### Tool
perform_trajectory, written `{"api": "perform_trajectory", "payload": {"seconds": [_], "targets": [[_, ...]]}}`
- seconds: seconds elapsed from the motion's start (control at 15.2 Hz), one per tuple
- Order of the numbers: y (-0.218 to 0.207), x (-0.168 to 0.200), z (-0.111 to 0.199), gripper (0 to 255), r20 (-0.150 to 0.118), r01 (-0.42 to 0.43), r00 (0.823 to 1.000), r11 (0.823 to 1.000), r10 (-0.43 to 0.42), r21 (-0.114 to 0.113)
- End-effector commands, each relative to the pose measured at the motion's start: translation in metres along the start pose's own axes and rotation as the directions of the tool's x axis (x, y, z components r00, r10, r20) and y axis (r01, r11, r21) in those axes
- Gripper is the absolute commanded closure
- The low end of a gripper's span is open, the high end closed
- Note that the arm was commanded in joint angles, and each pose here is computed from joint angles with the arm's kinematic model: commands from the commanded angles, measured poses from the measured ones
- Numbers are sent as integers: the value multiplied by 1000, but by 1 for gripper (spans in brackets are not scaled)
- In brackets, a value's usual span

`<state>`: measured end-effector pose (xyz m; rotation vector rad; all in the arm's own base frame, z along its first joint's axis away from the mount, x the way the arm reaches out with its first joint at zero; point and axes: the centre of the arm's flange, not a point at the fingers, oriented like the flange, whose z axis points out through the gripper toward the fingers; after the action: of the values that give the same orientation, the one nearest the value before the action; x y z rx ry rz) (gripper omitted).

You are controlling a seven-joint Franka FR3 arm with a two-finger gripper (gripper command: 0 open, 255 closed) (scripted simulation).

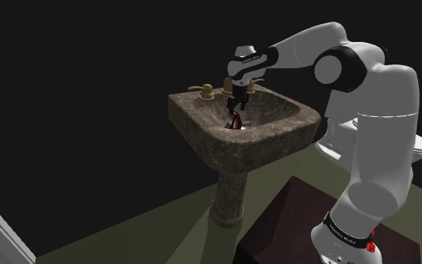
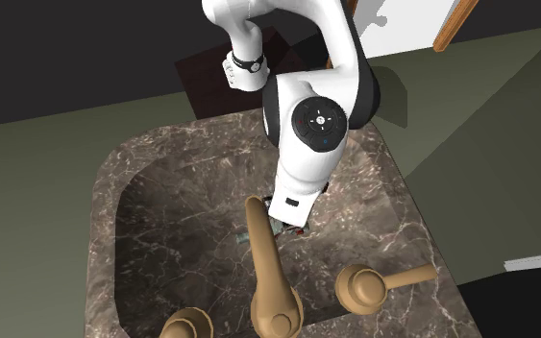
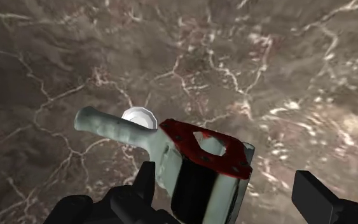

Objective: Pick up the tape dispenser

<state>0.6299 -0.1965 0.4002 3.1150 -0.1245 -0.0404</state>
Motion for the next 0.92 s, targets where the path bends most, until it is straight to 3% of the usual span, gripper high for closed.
{"api": "perform_trajectory", "payload": {"seconds": [0.0,0.2,0.26,0.86], "targets": [[2,-1,13,0,4,-4,1000,1000,4,0],[2,-1,21,0,4,-4,1000,1000,4,0],[2,-1,21,255,4,-4,1000,1000,4,0],[2,-1,21,255,4,-4,1000,1000,4,0]]}}
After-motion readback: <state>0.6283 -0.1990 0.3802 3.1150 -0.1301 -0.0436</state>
